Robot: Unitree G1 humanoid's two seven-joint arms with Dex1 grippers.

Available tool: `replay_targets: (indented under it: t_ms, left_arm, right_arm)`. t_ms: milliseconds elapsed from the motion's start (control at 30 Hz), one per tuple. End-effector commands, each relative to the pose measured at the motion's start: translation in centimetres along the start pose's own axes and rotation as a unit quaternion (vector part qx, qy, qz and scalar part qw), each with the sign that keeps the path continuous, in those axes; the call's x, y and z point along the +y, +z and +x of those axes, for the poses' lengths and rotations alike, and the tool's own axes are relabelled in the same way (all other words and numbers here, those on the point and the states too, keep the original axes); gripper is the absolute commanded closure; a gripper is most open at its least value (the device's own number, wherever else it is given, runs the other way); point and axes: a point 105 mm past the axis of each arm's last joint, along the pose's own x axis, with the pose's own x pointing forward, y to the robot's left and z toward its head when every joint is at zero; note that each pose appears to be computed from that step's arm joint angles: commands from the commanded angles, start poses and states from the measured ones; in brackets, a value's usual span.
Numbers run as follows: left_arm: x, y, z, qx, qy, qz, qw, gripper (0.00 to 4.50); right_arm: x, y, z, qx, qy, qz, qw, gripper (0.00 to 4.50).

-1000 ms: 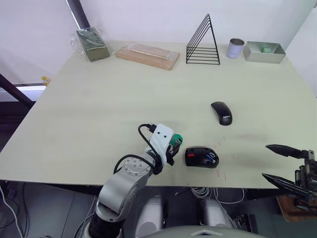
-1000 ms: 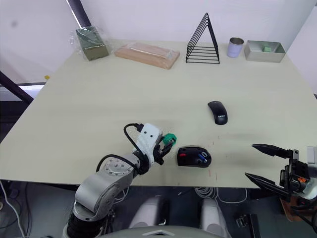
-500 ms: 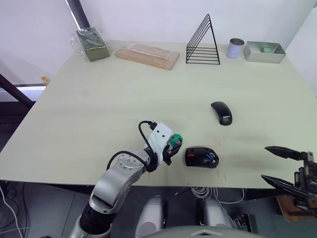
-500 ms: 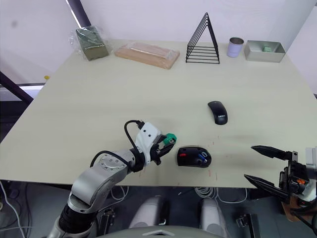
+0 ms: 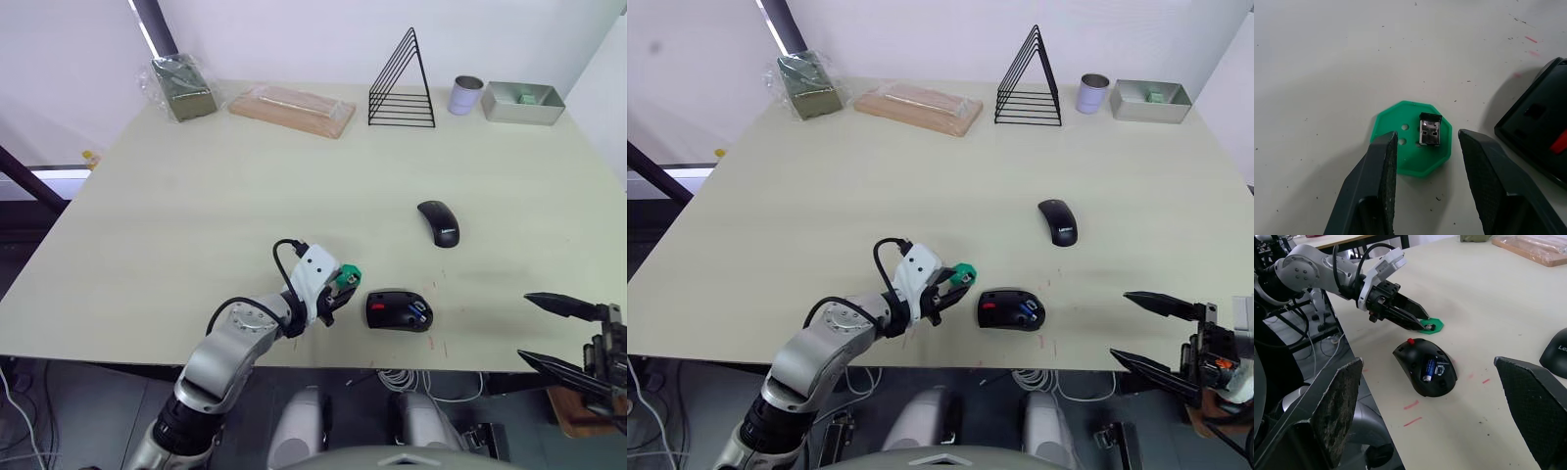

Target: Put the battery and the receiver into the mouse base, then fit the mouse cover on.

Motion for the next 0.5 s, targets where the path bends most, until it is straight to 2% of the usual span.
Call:
replay_targets:
  t_ms: [33, 500]
  left_arm:
    - [-0.40, 1.07, 0.11, -0.023, -0.012, 0.021, 0.999, 2.38]
    - [-0.15, 0.94, 0.26, -0.028, -0.025, 0.019, 0.999, 2.38]
  right_arm:
    - [0.31, 0.99, -0.14, -0.008, 0.001, -0.020, 1.000, 0.00]
    - [0.79, 0.89, -0.10, -0.010, -0.006, -0.017, 1.000, 0.00]
